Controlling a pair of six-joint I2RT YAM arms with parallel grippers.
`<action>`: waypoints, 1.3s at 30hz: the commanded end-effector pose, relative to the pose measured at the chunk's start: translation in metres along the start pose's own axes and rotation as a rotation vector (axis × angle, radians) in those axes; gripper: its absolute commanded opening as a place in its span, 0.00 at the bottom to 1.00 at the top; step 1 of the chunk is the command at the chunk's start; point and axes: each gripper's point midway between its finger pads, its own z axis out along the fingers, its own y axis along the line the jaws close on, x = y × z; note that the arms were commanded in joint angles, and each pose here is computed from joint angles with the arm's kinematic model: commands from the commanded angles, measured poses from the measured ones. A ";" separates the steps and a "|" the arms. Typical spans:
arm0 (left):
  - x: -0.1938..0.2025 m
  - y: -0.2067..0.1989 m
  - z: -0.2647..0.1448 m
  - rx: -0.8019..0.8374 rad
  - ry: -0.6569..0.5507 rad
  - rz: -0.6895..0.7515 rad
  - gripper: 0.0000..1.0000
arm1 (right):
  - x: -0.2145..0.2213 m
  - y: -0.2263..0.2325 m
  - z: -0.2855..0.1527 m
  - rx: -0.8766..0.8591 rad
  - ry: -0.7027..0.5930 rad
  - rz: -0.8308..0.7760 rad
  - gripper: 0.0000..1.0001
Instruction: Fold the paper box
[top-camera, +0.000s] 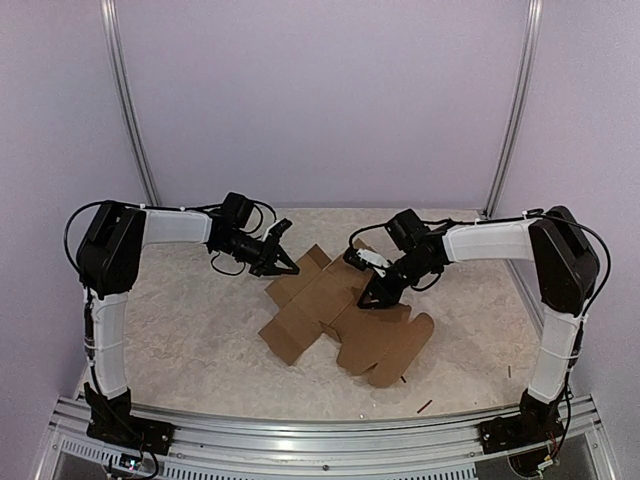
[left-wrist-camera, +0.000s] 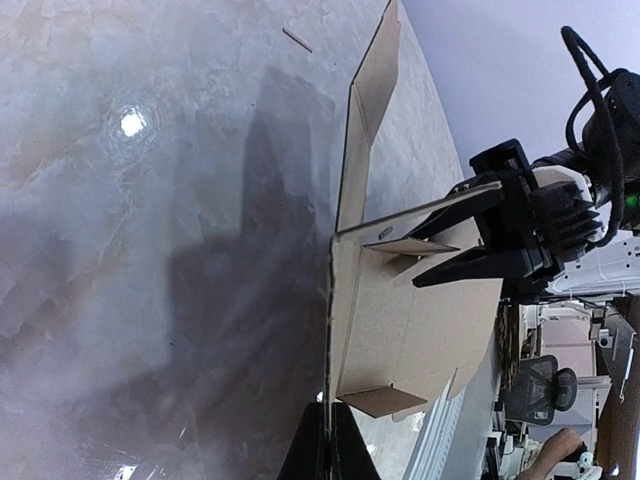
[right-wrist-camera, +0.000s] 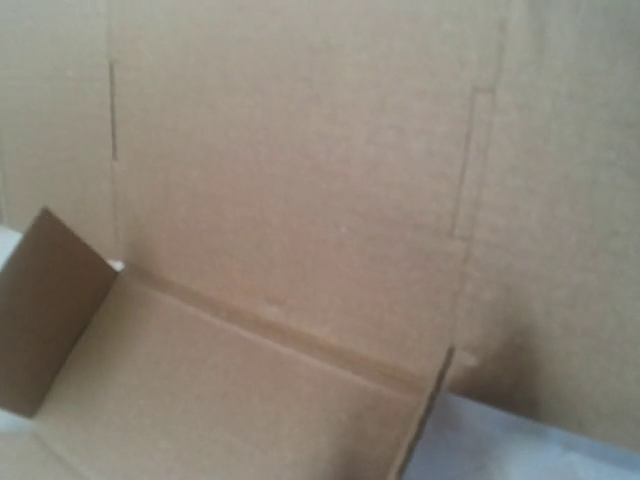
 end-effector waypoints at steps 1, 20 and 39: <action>-0.010 0.007 0.004 -0.025 -0.014 0.001 0.00 | -0.016 0.019 -0.004 -0.068 -0.051 -0.030 0.32; -0.025 -0.014 -0.006 -0.049 -0.046 0.036 0.02 | 0.003 -0.015 -0.002 0.143 -0.039 -0.013 0.00; 0.012 -0.087 0.021 -0.064 0.025 0.096 0.00 | 0.007 -0.024 -0.004 0.203 -0.025 0.016 0.00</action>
